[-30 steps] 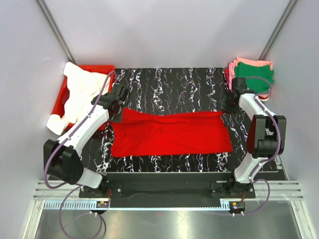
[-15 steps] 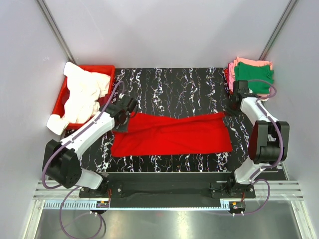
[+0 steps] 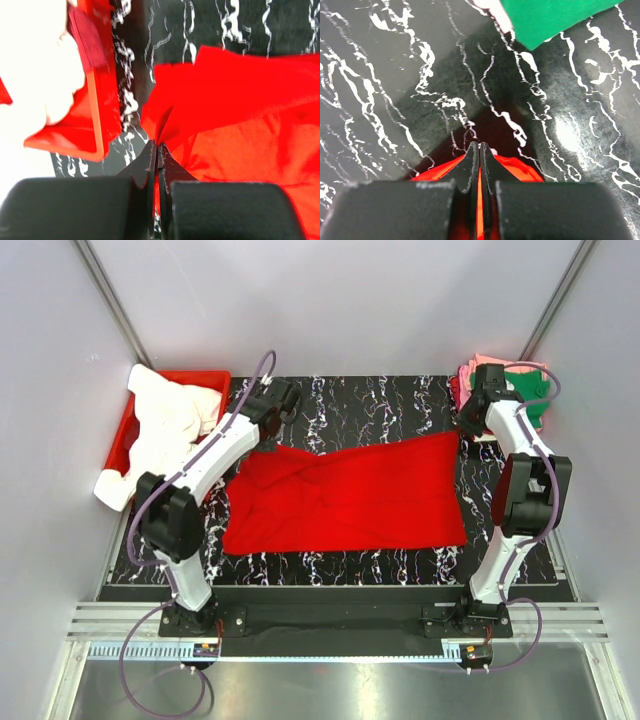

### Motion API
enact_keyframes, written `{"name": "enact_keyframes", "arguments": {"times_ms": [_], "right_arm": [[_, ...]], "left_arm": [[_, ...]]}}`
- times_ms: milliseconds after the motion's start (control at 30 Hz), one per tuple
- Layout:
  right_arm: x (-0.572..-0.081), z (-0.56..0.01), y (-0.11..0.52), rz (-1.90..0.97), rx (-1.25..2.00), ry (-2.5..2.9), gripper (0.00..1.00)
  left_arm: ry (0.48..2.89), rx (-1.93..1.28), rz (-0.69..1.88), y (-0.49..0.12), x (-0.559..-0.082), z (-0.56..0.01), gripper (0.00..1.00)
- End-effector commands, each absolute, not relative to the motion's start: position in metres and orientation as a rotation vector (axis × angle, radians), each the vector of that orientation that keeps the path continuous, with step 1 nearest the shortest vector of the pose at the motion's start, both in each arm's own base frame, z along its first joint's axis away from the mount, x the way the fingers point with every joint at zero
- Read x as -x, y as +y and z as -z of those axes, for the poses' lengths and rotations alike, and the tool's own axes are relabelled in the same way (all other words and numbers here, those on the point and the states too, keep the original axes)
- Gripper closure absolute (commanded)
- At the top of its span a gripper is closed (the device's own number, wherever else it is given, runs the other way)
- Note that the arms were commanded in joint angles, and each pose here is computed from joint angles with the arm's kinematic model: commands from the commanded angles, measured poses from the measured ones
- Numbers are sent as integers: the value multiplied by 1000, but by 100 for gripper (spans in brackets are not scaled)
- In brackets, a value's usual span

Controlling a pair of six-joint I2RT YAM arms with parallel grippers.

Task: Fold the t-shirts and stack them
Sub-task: Fold the tshirt

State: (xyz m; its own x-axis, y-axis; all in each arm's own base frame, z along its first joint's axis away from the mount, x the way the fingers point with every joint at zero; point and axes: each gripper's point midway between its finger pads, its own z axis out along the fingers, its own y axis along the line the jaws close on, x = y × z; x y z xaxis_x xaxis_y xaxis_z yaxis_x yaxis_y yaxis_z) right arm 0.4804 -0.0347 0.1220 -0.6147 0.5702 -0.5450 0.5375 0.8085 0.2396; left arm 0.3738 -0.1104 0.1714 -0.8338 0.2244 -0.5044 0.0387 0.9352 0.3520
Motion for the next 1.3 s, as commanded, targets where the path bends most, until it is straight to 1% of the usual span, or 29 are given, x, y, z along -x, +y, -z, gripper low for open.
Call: {"name": "enact_keyframes", "arguments": {"times_ms": [0, 100, 200, 233, 300, 333, 500, 700, 900, 1033, 1267], "right_arm": [[-483, -131, -47, -25, -839, 2348, 100], [-477, -120, -44, -39, -838, 2369, 100], [-471, -118, -44, -30, -841, 2371, 100], [-467, -116, -45, -25, -843, 2375, 100], [-459, -109, -43, -26, -845, 2388, 100], [-456, -113, -43, -30, -849, 2379, 100], [-431, -97, -45, 6, -867, 2404, 100], [-406, -86, -52, 45, -918, 2406, 100], [-389, -76, -57, 71, -944, 2417, 100], [-382, -75, -59, 93, -954, 2412, 100], [-365, -72, -63, 126, -962, 2409, 100]], "left_arm": [[2445, -195, -531, -103, -398, -197, 100], [2461, -209, -542, -104, -399, -200, 100], [2480, -210, -541, -99, -386, -199, 100], [2505, -224, -570, -93, -376, -188, 100], [2496, -212, -576, -86, -366, -191, 100], [2517, -220, -596, -81, -356, -183, 100], [2538, -195, -565, -69, -323, -178, 100], [2590, -198, -559, -62, -291, -156, 100], [2616, -220, -553, -68, -274, -140, 100], [2620, -246, -529, -84, -265, -133, 100], [2647, -308, -602, -90, -245, -115, 100]]}}
